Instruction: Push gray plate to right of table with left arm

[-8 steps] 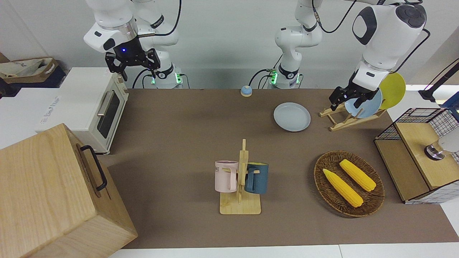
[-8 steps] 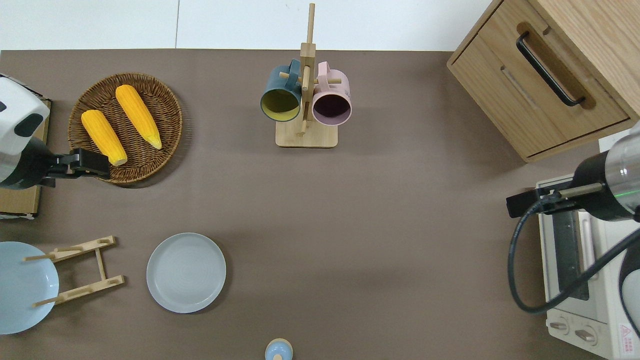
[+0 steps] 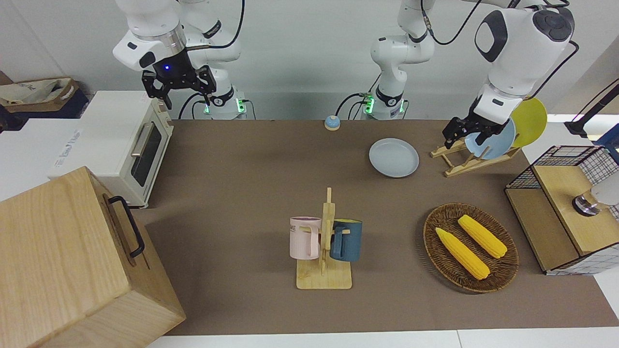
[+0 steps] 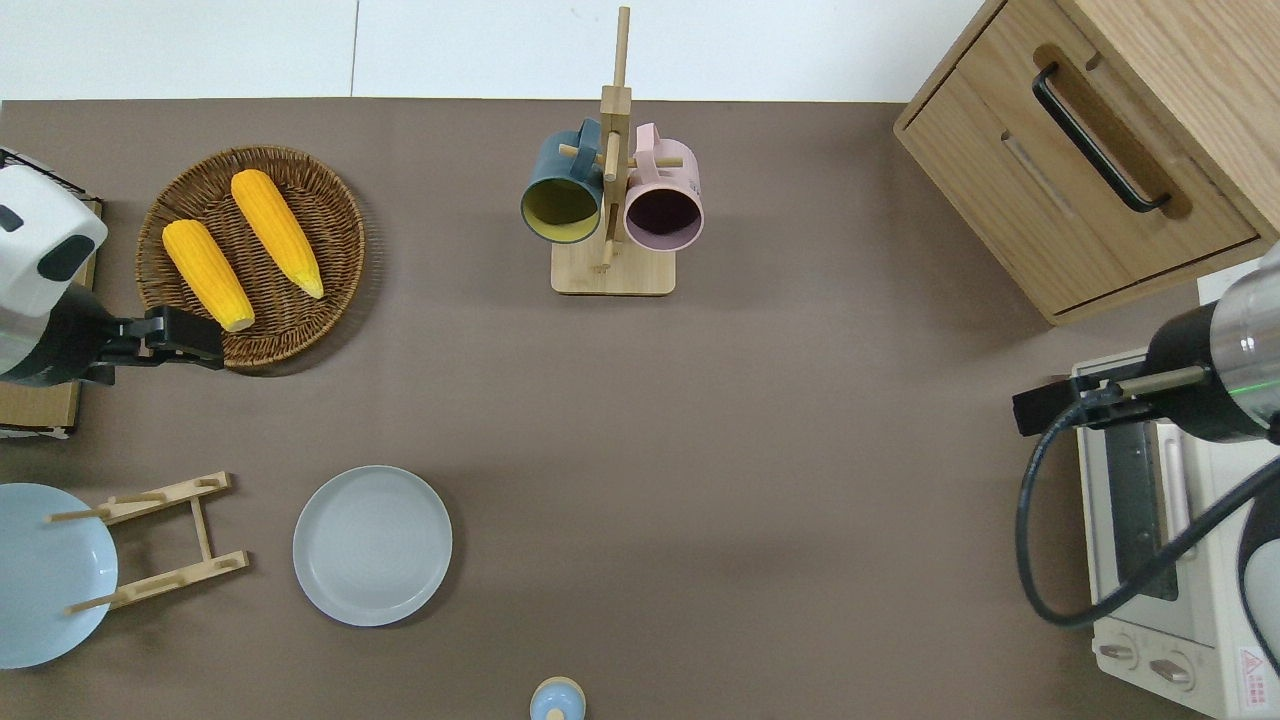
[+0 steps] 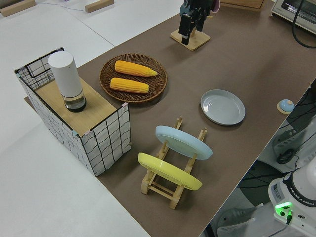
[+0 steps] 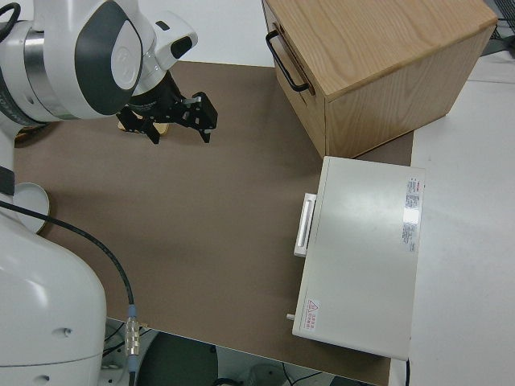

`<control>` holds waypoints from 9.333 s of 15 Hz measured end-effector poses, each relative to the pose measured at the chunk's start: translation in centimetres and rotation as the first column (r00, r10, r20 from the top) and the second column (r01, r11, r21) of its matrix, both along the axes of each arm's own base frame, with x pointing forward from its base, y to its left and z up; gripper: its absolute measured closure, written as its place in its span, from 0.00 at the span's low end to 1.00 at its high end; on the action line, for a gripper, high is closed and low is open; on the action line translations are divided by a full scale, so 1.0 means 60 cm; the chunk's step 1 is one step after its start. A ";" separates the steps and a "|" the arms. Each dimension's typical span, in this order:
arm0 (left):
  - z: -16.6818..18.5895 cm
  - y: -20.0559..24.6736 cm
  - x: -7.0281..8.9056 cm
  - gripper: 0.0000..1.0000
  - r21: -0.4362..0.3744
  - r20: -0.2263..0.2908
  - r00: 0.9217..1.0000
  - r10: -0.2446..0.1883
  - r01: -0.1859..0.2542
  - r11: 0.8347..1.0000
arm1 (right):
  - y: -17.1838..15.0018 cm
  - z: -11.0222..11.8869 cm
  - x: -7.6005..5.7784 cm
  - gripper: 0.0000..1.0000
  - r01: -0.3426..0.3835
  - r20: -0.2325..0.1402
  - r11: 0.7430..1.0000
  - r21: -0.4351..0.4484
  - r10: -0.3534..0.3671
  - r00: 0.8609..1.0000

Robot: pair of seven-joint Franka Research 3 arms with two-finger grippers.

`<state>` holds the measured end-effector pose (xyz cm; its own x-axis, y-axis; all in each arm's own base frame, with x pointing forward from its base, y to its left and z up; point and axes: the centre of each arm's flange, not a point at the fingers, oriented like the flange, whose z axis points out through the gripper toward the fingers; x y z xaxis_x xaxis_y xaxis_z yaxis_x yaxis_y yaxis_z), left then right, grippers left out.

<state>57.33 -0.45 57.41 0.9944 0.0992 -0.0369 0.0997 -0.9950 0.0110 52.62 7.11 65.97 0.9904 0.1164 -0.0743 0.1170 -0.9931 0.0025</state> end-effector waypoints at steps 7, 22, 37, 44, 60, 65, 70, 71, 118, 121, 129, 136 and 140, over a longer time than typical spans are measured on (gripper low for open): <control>-0.063 0.020 -0.039 0.00 0.002 -0.057 0.998 0.022 -0.022 1.000 | 0.000 0.000 0.000 0.01 0.000 0.000 1.000 0.000 0.000 1.000; -0.308 0.031 -0.206 0.00 0.000 -0.039 0.999 0.018 -0.018 1.000 | 0.000 0.000 0.000 0.01 0.000 0.000 1.000 0.000 0.000 1.000; -0.451 0.028 -0.253 0.51 0.003 0.005 1.000 -0.021 0.021 1.000 | 0.000 0.000 0.000 0.01 0.000 0.000 1.000 0.000 0.000 1.000; -0.444 0.022 -0.252 0.92 0.005 0.015 0.999 -0.044 0.044 0.999 | 0.000 0.000 0.000 0.01 0.000 0.000 1.000 0.000 0.000 1.000; -0.442 0.015 -0.245 0.96 0.013 0.019 1.000 -0.017 0.017 1.000 | 0.000 0.000 0.000 0.01 0.000 0.000 1.000 0.000 0.000 1.000; -0.449 -0.050 -0.209 0.96 0.022 0.017 0.998 0.058 -0.059 0.998 | 0.000 0.000 0.000 0.01 0.000 0.000 1.000 0.000 0.000 1.000; -0.449 -0.156 -0.197 0.96 0.026 0.028 0.991 0.134 -0.135 0.991 | 0.000 0.000 0.000 0.01 0.000 0.000 1.000 0.000 0.000 1.000; -0.450 -0.182 -0.196 0.96 0.026 0.030 0.988 0.149 -0.150 0.988 | 0.000 0.000 0.000 0.01 0.000 0.000 1.000 0.000 0.000 1.000; -0.438 -0.754 -0.247 0.00 0.096 0.068 0.942 0.328 -0.334 0.938 | 0.000 0.000 0.000 0.01 0.000 0.000 1.000 0.000 0.000 1.000; -0.391 -0.711 -0.213 0.00 0.117 0.043 0.952 0.302 -0.305 0.945 | 0.000 0.000 0.000 0.01 0.000 0.000 1.000 0.000 0.000 1.000; -0.208 -0.501 -0.117 0.00 0.158 -0.009 0.988 0.157 -0.154 0.975 | 0.000 0.000 0.000 0.01 0.000 0.000 1.000 0.000 0.000 1.000; -0.069 -0.298 -0.025 0.00 0.102 -0.080 0.991 0.109 -0.101 0.990 | 0.000 0.000 0.000 0.01 0.000 0.000 1.000 0.000 0.000 1.000; -0.035 -0.237 -0.009 0.00 0.061 -0.095 0.993 0.072 -0.066 0.996 | 0.000 0.000 0.000 0.01 0.000 0.000 1.000 0.000 0.000 1.000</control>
